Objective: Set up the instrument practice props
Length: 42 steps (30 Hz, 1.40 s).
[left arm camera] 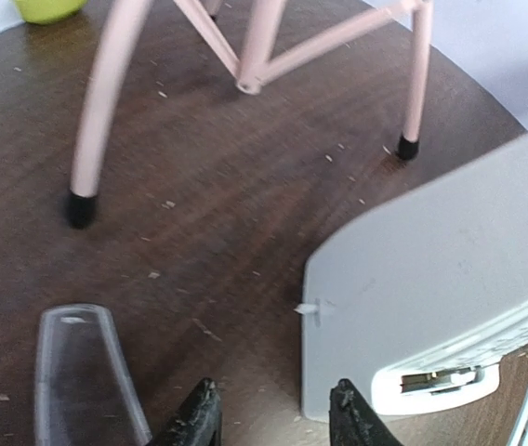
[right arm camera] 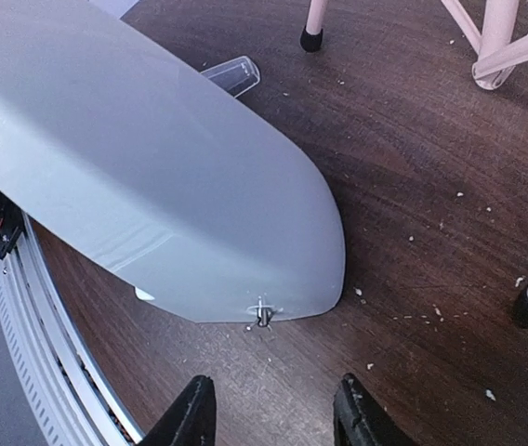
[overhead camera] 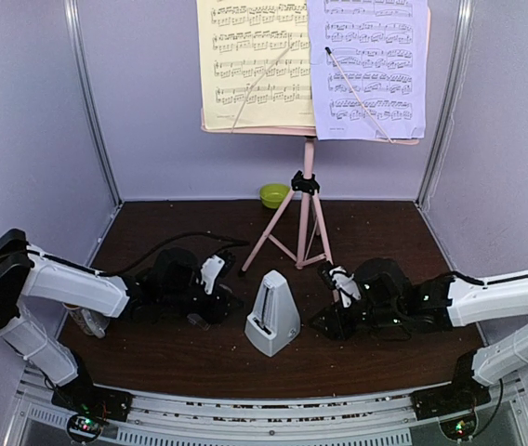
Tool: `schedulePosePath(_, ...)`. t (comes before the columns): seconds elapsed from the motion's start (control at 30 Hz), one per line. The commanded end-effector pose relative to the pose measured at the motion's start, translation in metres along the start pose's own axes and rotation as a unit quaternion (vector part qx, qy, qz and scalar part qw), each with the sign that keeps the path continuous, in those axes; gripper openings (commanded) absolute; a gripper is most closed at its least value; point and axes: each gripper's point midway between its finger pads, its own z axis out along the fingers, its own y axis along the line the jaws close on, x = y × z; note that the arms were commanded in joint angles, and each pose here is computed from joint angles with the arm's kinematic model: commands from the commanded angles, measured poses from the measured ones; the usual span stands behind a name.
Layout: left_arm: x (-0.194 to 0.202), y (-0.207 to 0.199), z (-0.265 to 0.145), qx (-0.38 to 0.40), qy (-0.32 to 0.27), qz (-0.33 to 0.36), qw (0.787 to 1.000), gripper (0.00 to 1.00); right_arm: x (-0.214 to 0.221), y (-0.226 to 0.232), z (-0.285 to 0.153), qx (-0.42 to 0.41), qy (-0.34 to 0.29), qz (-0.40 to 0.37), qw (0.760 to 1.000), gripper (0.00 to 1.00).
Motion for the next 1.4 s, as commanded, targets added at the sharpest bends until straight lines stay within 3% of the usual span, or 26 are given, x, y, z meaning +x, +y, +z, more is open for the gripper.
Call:
schedulePosePath(0.0,-0.003,-0.015,0.014,0.031,-0.028,-0.014,0.999,0.39,-0.012,0.002,0.017,0.011,-0.035,0.019,0.999,0.43)
schedulePosePath(0.1,0.003,-0.025,0.023,0.044,-0.024,-0.01,0.999,0.37,-0.016,0.001,0.027,0.016,-0.042,0.02,0.999,0.35)
schedulePosePath(0.33,0.017,-0.053,0.03,0.083,-0.024,-0.002,0.996,0.32,-0.037,-0.006,0.041,0.043,-0.06,0.01,0.997,0.28)
schedulePosePath(0.63,0.018,-0.084,0.02,0.134,-0.061,0.008,0.989,0.33,-0.059,-0.024,0.038,0.063,-0.069,-0.019,0.995,0.3)
schedulePosePath(0.73,0.017,-0.078,0.009,0.132,-0.093,0.007,0.987,0.36,-0.065,-0.03,0.026,0.071,-0.074,-0.027,0.994,0.35)
schedulePosePath(0.83,0.014,-0.061,-0.003,0.118,-0.127,0.003,0.985,0.47,-0.071,-0.033,0.007,0.071,-0.085,-0.03,0.993,0.49)
schedulePosePath(0.93,0.016,-0.043,-0.002,0.102,-0.121,0.013,0.987,0.53,-0.075,-0.026,-0.008,0.056,-0.092,-0.034,0.994,0.64)
schedulePosePath(1.2,0.023,-0.042,0.0,0.092,-0.123,0.142,0.978,0.53,-0.1,0.006,-0.044,-0.003,-0.128,0.03,0.991,0.99)
schedulePosePath(1.37,0.013,-0.03,-0.003,0.054,-0.144,0.136,0.979,0.53,-0.109,0.017,-0.05,0.082,-0.141,0.09,0.982,1.0)
